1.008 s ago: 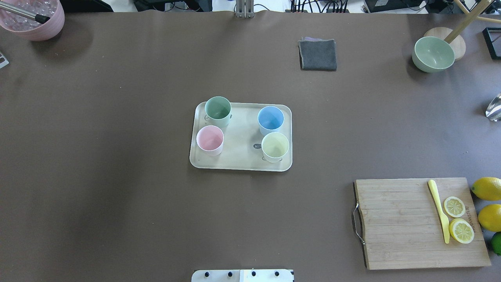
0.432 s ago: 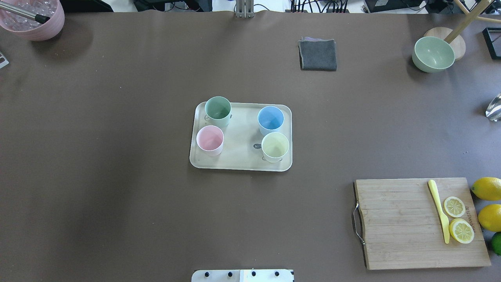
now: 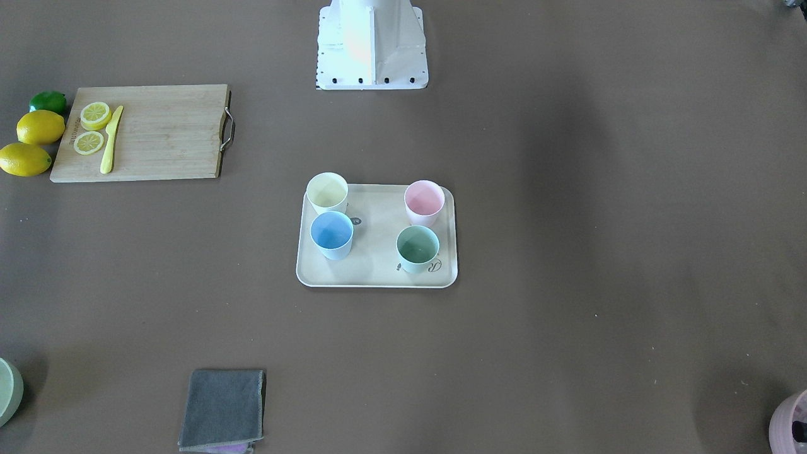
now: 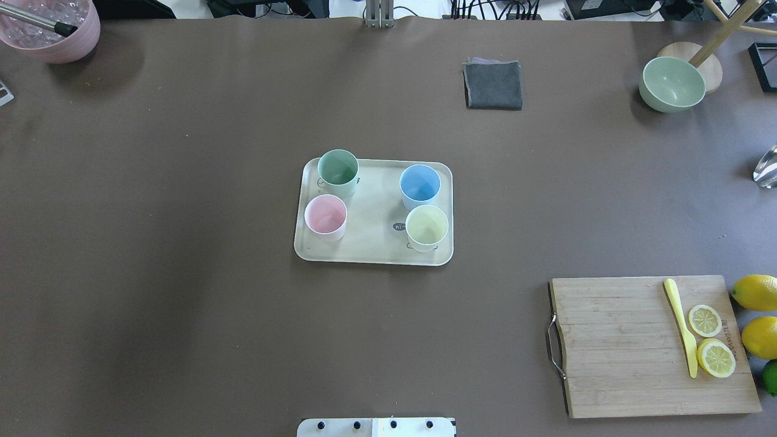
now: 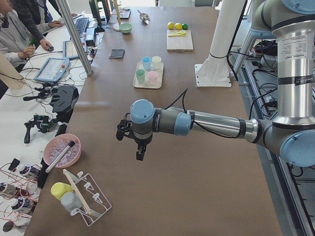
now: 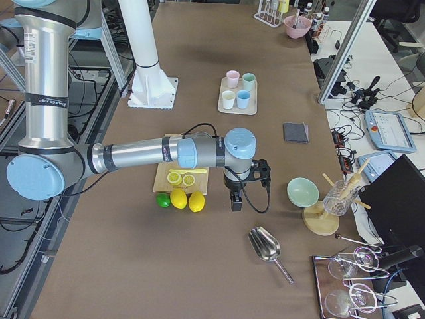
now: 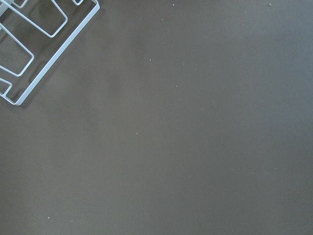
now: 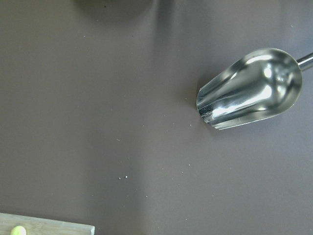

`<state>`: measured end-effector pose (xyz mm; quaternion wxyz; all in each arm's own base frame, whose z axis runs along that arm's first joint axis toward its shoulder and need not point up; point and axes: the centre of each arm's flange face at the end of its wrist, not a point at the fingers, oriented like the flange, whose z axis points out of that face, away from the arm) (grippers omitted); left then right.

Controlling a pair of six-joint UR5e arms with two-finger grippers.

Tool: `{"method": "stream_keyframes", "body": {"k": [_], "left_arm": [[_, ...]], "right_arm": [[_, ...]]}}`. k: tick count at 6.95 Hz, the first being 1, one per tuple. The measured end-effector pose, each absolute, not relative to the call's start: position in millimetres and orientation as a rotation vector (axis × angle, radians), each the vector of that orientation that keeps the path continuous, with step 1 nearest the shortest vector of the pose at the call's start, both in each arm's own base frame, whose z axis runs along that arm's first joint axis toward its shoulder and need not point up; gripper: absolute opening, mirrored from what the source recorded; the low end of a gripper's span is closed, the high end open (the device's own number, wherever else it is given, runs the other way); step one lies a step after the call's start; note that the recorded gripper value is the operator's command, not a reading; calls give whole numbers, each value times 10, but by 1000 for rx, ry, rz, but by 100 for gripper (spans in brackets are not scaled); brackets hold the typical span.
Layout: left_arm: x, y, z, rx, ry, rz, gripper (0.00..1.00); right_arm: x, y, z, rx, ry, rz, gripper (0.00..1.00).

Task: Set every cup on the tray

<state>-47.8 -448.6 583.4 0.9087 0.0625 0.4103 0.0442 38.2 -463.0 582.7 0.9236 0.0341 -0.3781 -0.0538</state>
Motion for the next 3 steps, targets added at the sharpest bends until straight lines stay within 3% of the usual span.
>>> {"method": "stream_keyframes", "body": {"k": [3], "left_arm": [[-469,-4536,6016,98,846,79,98]], "right_arm": [[384,-4643,5802,76,-774,-112,100]]}}
